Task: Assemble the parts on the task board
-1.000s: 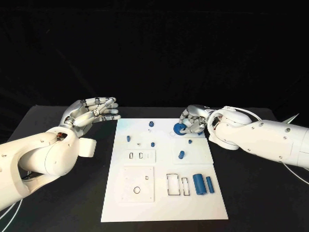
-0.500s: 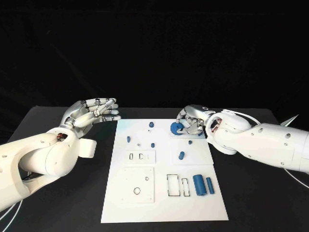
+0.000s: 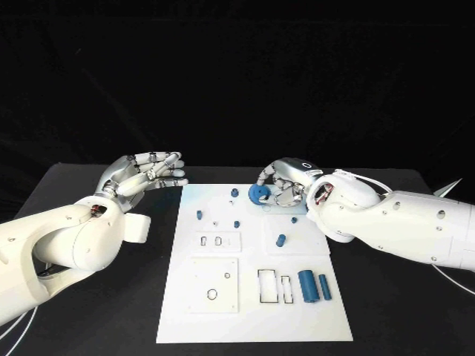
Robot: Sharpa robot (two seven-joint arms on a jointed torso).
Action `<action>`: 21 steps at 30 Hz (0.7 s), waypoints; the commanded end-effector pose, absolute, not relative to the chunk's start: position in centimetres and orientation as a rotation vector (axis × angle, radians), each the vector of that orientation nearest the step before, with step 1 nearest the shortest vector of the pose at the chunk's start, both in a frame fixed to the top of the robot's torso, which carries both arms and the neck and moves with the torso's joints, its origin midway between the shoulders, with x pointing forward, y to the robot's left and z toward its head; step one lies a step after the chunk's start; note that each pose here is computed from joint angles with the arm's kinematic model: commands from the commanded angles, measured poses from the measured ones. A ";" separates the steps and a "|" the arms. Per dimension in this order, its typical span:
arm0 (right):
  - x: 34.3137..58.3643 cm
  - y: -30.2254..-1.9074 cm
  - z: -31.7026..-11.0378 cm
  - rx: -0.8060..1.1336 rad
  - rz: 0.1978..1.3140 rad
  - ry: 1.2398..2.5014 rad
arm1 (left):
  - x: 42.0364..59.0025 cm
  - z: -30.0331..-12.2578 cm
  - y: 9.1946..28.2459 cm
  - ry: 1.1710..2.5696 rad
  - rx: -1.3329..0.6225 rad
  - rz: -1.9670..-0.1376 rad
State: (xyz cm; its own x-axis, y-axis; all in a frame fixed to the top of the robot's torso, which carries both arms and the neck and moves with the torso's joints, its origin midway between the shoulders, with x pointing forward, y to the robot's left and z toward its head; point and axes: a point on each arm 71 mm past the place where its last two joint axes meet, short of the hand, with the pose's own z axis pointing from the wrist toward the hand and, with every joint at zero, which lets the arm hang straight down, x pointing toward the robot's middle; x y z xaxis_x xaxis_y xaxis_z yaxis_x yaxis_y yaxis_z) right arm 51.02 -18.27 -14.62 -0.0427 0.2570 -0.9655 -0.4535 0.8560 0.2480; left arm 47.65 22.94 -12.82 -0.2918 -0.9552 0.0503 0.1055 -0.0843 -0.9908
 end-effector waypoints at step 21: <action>51.3 -11.9 -15.9 -0.246 0.574 1.452 | 47.6 -12.7 22.2 1.305 -1.009 -1.557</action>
State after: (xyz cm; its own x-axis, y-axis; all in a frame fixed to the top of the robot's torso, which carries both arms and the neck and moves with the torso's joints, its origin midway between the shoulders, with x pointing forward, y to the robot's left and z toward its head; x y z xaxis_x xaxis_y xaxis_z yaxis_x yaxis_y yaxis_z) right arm 51.27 -12.03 -15.83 -0.0038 0.2347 -0.9721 -0.5081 0.8368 0.2040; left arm 47.68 22.47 -12.84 -0.3011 -0.9521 0.0533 0.1038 -0.0883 -0.9907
